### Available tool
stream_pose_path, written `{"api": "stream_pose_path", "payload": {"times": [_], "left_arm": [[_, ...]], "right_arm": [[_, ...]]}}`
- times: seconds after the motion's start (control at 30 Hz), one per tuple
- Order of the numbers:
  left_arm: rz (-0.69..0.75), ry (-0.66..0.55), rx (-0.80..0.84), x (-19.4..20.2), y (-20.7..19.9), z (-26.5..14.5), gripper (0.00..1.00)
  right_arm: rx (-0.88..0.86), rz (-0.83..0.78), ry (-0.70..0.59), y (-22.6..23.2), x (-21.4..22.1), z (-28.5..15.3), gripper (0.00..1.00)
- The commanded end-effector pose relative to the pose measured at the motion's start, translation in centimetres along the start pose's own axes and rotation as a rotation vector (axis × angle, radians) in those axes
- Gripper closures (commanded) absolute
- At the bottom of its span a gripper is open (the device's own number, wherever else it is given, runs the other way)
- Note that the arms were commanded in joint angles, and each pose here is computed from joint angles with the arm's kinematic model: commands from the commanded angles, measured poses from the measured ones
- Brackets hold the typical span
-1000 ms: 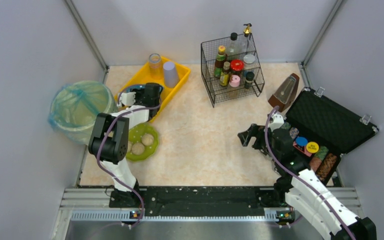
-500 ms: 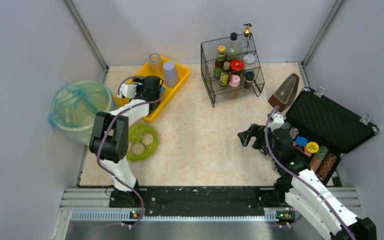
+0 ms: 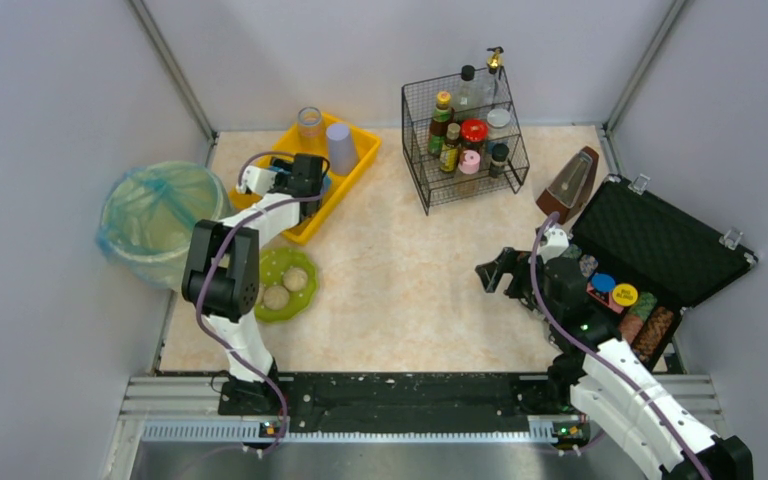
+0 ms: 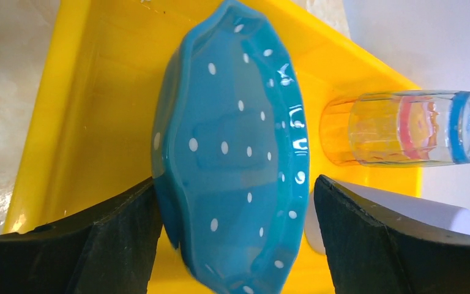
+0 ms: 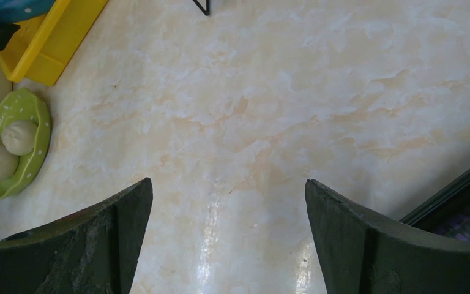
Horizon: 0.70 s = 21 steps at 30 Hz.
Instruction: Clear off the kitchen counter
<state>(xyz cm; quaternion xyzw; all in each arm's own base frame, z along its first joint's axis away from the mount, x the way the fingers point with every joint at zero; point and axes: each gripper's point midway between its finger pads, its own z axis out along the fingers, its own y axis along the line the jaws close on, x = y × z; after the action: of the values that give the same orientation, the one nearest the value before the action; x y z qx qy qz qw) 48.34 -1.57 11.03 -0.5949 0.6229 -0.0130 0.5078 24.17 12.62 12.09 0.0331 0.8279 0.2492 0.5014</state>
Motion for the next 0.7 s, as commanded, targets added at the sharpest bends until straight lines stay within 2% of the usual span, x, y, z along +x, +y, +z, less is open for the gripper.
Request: {"api": "stream_pose_path", "payload": {"times": [0.0, 0.4, 0.67], "left_arm": [[0.029, -0.051, 0.006, -1.0, -2.1, 0.4, 0.09], [0.191, 0.059, 0.049, 0.6, -3.5, 2.4, 0.06], [0.269, 0.109, 0.131, -0.9, -5.1, -0.5, 0.04]], "right_arm": [[-0.033, -0.009, -0.036, 0.9, -0.8, 0.0, 0.08], [-0.034, -0.010, -0.036, 0.9, -0.8, 0.0, 0.08], [-0.031, -0.009, -0.028, 0.8, -0.6, 0.2, 0.08]]}}
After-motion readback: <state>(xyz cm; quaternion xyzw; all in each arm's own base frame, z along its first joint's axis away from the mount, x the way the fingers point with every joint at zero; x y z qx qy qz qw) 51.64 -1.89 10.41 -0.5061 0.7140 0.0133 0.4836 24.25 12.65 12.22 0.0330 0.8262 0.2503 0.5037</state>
